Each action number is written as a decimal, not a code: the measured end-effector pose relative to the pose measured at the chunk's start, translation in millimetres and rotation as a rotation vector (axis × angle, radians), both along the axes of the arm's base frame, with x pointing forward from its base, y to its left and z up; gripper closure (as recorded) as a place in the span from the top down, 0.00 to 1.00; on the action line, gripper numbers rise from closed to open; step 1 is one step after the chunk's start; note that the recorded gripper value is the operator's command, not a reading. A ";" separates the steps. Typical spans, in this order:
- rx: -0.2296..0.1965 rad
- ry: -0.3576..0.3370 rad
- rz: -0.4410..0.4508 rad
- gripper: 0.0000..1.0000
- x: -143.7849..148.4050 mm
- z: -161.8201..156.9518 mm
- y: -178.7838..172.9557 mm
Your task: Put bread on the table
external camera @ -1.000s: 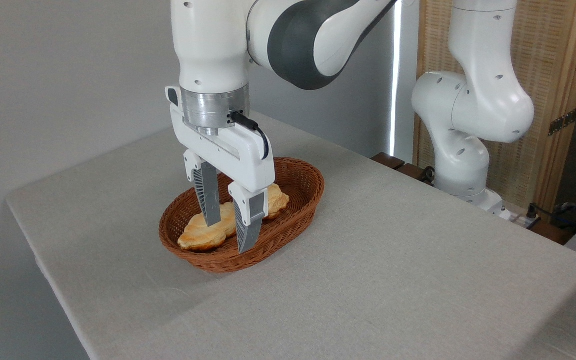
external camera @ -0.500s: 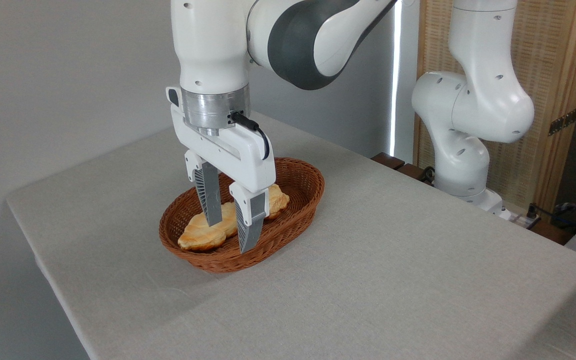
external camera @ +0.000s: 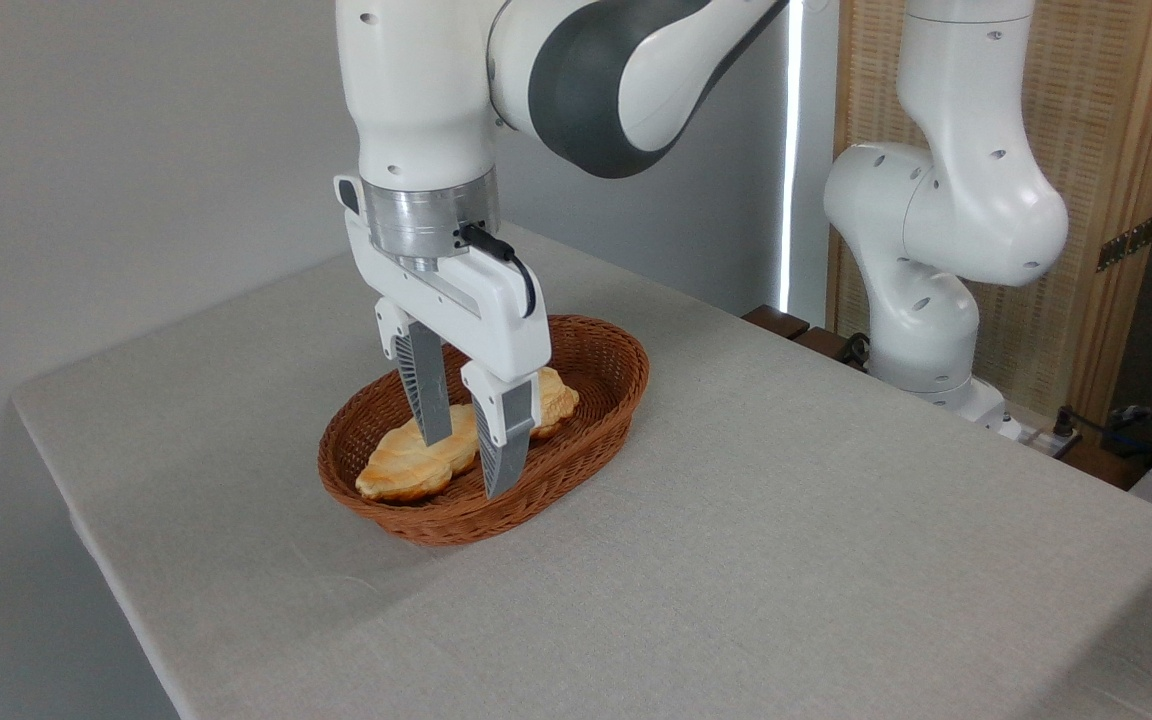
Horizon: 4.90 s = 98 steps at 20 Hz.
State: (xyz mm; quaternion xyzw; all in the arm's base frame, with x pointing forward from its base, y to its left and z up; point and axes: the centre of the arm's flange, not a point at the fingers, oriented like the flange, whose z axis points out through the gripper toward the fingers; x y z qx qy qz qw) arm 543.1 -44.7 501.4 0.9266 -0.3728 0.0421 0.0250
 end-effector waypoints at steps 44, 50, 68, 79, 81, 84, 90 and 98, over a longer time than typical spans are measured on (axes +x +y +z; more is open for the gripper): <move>-0.068 -0.008 0.142 0.25 1.5 -67.3 -109.8; -0.068 -0.008 0.142 0.24 1.5 -67.3 -109.8; -0.092 -0.093 0.160 0.26 -6.4 -9.1 -95.3; -0.075 -0.097 0.080 0.27 -5.1 36.7 19.7; -0.068 -0.091 0.042 0.35 -4.2 31.8 40.3; -0.061 -0.069 0.007 0.67 -3.6 21.2 67.6; -0.053 -0.040 -0.005 1.00 0.5 3.7 82.8; -0.051 -0.039 -0.006 1.00 0.8 2.8 82.7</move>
